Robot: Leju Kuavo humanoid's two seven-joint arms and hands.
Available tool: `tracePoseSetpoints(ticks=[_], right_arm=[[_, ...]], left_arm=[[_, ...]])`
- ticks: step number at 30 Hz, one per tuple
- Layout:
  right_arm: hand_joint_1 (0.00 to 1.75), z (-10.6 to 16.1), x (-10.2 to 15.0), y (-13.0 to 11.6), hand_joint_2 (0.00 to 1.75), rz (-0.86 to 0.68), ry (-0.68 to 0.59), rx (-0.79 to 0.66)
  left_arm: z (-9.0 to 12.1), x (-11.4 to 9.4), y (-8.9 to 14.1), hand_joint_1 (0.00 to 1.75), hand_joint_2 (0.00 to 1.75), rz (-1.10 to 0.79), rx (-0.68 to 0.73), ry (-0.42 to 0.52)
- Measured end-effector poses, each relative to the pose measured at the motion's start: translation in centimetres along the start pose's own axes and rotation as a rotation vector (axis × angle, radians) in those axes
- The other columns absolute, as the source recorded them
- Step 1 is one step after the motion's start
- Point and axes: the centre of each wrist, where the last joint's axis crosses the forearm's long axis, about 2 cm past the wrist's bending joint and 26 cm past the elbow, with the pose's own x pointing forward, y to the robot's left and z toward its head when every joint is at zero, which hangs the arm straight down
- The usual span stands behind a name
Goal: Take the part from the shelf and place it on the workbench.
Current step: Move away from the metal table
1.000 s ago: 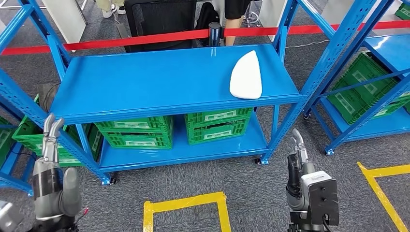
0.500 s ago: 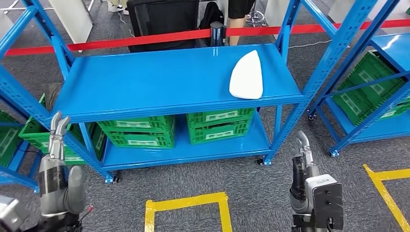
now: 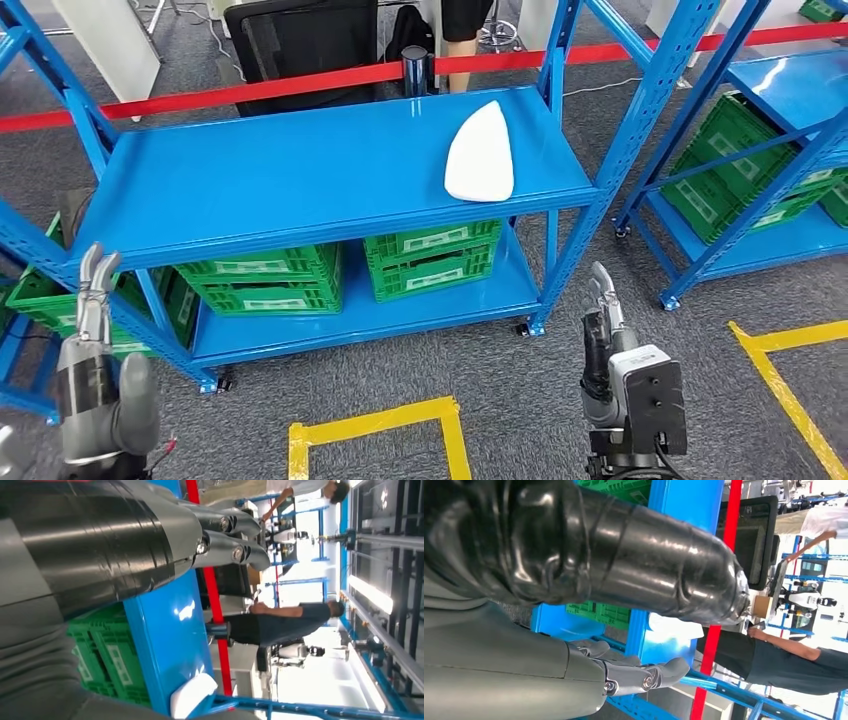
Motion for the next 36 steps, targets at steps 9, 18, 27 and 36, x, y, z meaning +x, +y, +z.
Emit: tracePoseSetpoints(ticks=[9,18,27,36], right_arm=[[0.0,-0.08,0.0,0.02,0.0,0.001,0.001,0.001],[0.0,-0.05,-0.01,0.02,0.0,0.002,-0.001,-0.001],[0.0,-0.07,0.0,0.02,0.0,0.002,0.001,-0.003],[0.0,-0.08,0.01,0.02,0.0,0.002,-0.002,-0.003]], left_arm=[[-0.1,0.03,-0.01,0.0,0.0,0.0,0.002,-0.002],[-0.08,0.03,-0.01,0.0,0.0,-0.001,0.001,-0.013],[-0.09,0.03,-0.01,0.0,0.0,0.002,0.002,-0.008],[-0.12,0.06,-0.03,0.0,0.0,0.001,0.001,-0.022]])
